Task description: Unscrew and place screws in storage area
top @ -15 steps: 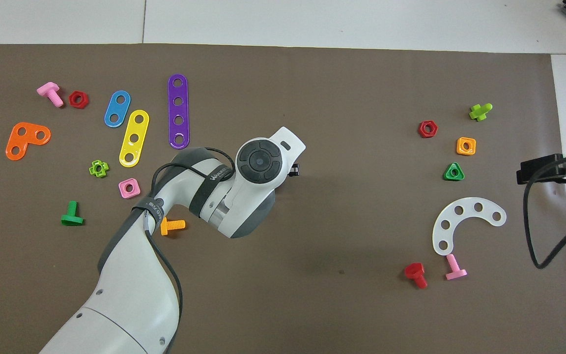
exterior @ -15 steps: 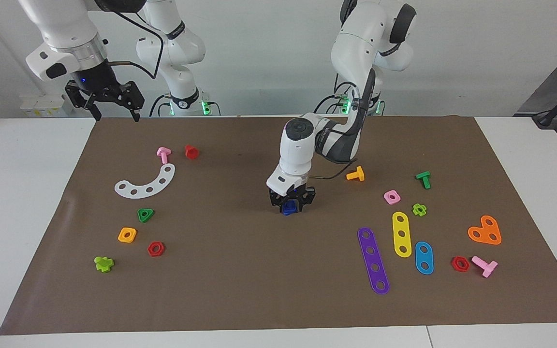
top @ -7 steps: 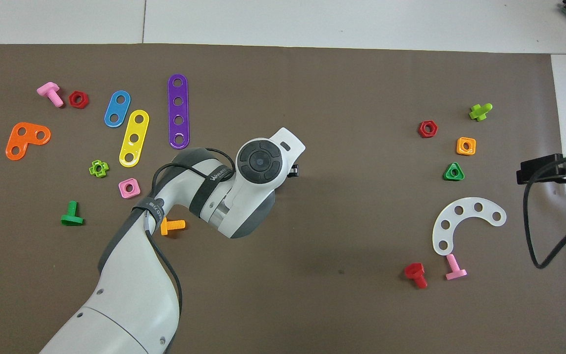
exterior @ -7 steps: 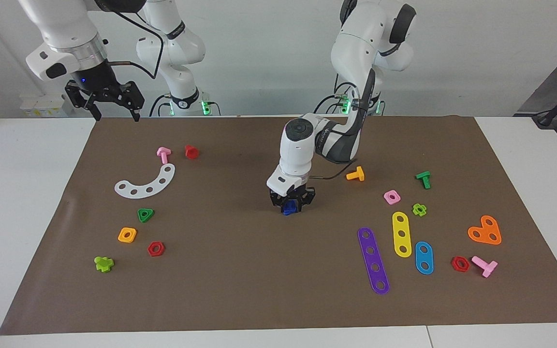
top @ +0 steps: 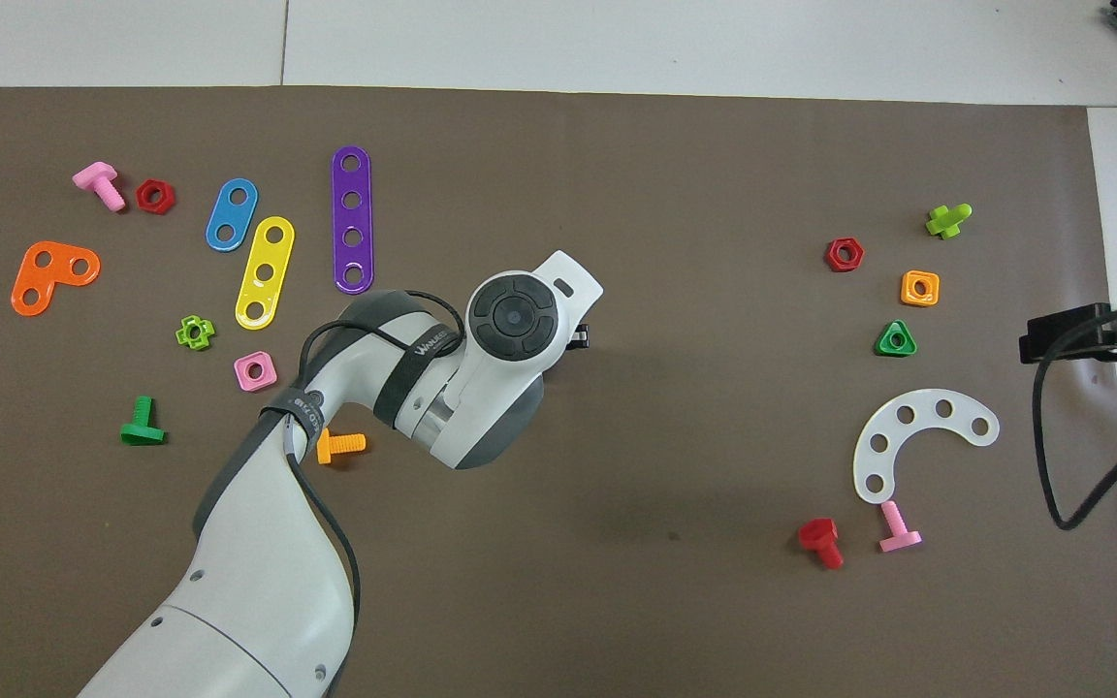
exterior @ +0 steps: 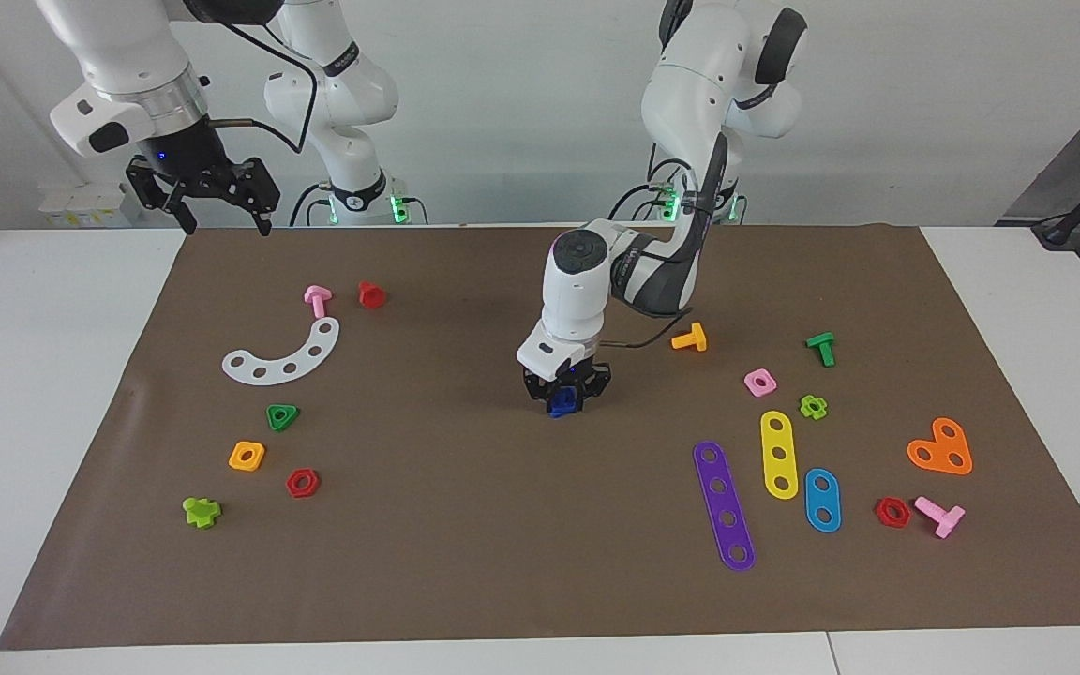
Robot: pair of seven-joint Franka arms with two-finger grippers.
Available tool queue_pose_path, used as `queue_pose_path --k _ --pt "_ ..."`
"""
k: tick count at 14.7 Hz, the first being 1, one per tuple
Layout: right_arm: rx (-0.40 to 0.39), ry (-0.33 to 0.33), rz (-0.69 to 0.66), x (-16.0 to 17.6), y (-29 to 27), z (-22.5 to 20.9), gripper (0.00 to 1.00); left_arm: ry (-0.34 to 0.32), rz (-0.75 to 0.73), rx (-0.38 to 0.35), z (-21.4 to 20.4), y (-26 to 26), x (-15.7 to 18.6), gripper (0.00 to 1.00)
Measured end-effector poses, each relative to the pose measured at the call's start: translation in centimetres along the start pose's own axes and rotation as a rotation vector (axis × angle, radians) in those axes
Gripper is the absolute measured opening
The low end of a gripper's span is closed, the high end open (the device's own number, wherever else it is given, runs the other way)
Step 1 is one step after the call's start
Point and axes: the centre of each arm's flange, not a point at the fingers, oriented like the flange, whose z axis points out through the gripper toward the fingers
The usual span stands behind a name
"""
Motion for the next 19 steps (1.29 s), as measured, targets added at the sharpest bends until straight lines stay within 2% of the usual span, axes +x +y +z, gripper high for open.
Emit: queue_pose_path --k 5,19 --pt "0.0 0.0 0.0 0.0 0.0 0.0 1.0 -0.004 0.0 0.004 -0.3 0.1 0.1 0.49" --pt "0.0 0.0 0.0 0.0 0.0 0.0 1.0 -0.015 -0.001 0.015 -1.2 0.3 0.5 0.52"
